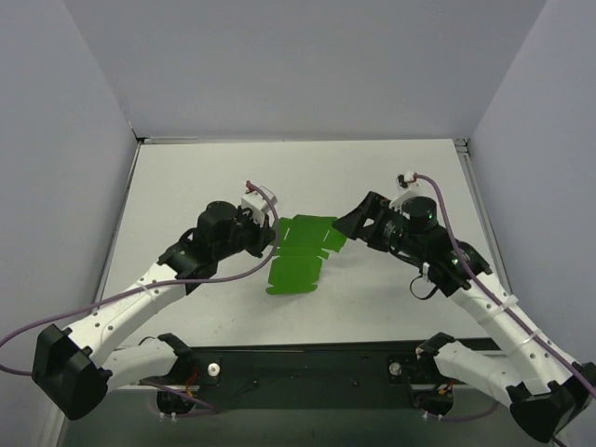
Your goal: Fold the paper box
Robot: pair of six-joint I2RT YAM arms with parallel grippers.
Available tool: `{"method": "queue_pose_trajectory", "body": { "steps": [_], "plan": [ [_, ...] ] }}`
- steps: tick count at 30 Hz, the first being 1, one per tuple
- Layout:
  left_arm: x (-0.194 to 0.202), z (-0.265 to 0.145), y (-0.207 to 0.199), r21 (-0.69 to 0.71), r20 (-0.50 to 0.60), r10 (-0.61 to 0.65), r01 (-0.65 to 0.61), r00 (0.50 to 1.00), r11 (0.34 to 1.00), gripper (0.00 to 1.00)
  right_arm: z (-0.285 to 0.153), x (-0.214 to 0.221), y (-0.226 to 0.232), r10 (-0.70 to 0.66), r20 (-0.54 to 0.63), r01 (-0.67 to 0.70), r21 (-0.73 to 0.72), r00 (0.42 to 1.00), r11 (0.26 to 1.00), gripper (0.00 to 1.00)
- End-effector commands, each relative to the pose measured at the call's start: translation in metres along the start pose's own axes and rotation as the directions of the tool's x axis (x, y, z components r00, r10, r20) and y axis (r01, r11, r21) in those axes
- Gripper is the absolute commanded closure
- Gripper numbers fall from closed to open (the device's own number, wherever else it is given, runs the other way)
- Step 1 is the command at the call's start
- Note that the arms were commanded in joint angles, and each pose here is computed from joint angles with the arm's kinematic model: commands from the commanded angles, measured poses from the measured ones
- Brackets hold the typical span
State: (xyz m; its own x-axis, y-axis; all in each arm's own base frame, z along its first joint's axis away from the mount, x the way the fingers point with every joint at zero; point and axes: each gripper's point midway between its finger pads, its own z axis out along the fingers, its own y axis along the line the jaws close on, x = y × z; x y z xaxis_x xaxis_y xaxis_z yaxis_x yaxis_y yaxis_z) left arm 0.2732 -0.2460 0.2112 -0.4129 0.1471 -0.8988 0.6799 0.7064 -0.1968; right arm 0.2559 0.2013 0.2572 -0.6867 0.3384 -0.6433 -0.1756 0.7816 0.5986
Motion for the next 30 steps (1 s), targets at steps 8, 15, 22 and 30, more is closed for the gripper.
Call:
{"method": "queue_pose_trajectory", "body": {
  "steps": [8,15,22,30],
  "plan": [
    [0.007,-0.019,0.005,-0.226,0.027,0.276,-0.263,0.961,0.938,1.00,0.036,0.018,0.039,0.594,0.036,-0.574,-0.214,0.804,0.790,0.32],
    [0.009,-0.019,-0.004,-0.225,0.033,0.307,-0.292,0.951,0.929,1.00,0.059,0.029,0.026,0.726,0.016,-0.713,-0.175,0.688,0.679,0.32],
    [0.011,-0.021,0.012,-0.336,-0.002,0.301,-0.284,0.954,0.898,1.00,0.057,0.033,0.042,0.753,-0.027,-0.745,-0.179,0.657,0.643,0.34],
    [0.011,-0.021,0.006,-0.330,0.009,0.311,-0.291,0.950,0.898,1.00,0.078,0.045,0.034,0.812,-0.060,-0.809,-0.156,0.581,0.567,0.35]
  ]
}}
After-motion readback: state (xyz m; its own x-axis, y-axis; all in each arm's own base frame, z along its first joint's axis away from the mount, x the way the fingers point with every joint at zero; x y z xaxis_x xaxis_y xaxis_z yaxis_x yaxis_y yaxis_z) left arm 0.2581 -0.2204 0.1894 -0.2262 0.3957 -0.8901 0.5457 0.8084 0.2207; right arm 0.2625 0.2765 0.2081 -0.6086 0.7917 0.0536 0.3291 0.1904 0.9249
